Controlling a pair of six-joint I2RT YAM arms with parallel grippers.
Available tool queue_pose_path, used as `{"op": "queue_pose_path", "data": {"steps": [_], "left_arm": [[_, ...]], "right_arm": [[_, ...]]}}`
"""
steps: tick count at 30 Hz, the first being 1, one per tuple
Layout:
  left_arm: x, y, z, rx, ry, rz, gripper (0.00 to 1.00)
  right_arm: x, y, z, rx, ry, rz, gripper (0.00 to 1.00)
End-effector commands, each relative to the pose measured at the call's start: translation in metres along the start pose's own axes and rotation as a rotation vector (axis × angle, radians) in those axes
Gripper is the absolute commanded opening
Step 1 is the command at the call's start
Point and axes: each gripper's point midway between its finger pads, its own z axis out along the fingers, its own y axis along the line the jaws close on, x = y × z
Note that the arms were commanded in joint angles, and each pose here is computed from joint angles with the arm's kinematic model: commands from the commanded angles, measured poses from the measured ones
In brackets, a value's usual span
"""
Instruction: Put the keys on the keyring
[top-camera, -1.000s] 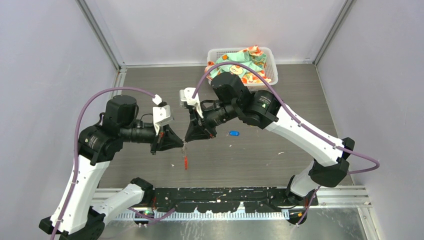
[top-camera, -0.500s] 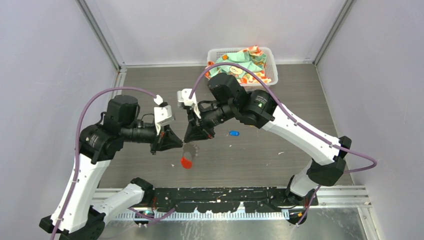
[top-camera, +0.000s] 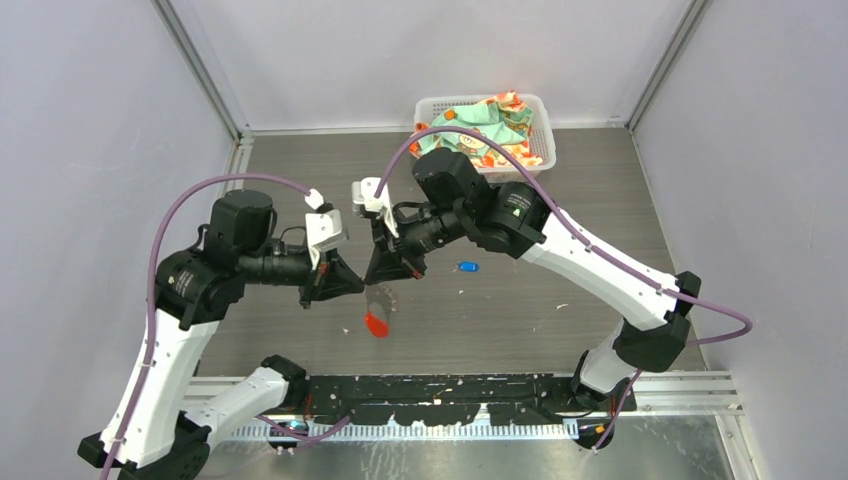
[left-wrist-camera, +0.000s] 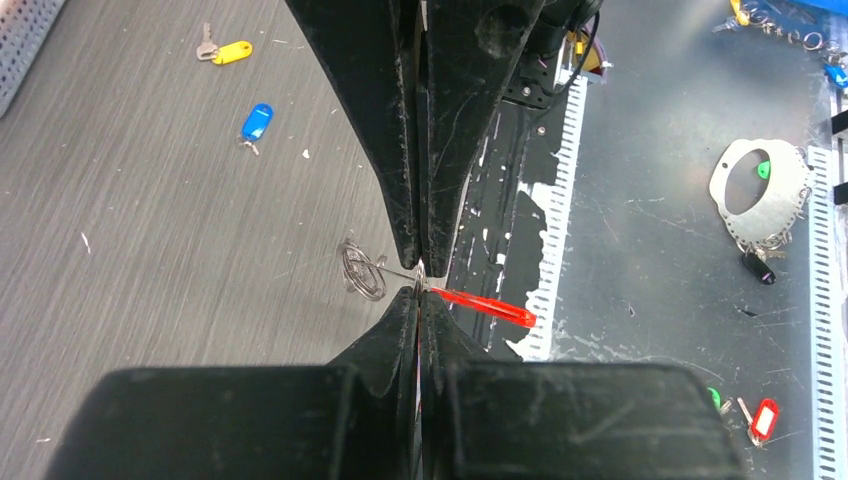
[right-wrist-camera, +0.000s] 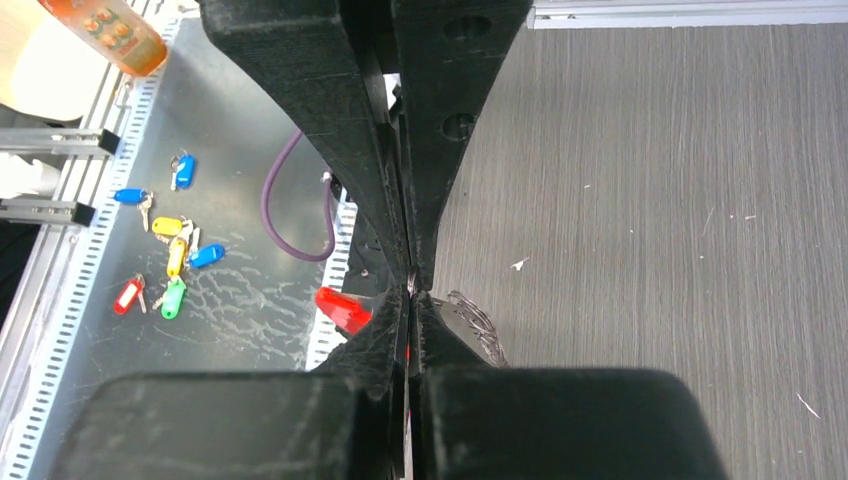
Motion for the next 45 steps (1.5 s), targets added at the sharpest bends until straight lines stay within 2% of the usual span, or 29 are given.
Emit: {"op": "queue_pose_path", "data": {"steps": [1,2,4,7,14,23,30,38,40,42,45], "left_arm": [[-0.018,-0.005,-0.006,0.002,-0.064,0.065,0.00],[-0.018,-0.005,-0.006,-0.003,-0.070,0.065,0.05],[-0.020,-0.007,-0.007,-0.012,-0.089,0.067,0.32],[-0.019,-0.010,-0.011,-0.028,-0.106,0.066,0.42],[-0.011,-0.010,-0.017,-0.077,-0.109,0.072,0.40],[-0.033,-0.016,-0.009,0.002,-0.194,0.050,0.33],[-0.049,-0.027,-0.011,0.066,-0.247,0.033,0.42],[-0.042,-0.027,-0.014,0.034,-0.215,0.027,0.44],[-0.042,-0.024,-0.013,0.023,-0.214,-0.016,0.51],[-0.042,-0.019,-0.010,0.007,-0.213,-0.070,0.71],[-0.041,-0.016,-0.005,0.008,-0.215,-0.149,0.88]], "right_arm": [[-0.028,-0.007,-0.004,0.070,-0.122,-0.047,0.01],[-0.035,-0.007,-0.009,0.099,-0.164,-0.057,0.01],[-0.045,-0.009,-0.017,0.139,-0.249,-0.084,0.01],[-0.058,-0.004,-0.030,0.171,-0.381,-0.109,0.01],[-0.073,0.015,-0.054,0.165,-0.568,-0.130,0.01],[-0.074,0.026,-0.062,0.133,-0.664,-0.104,0.01],[-0.069,0.023,-0.062,0.147,-0.686,-0.080,0.01],[-0.068,0.018,-0.064,0.185,-0.684,-0.067,0.01],[-0.069,0.015,-0.064,0.206,-0.689,-0.056,0.01],[-0.068,0.011,-0.063,0.240,-0.686,-0.048,0.01],[-0.065,0.003,-0.057,0.319,-0.652,-0.047,0.01]]}}
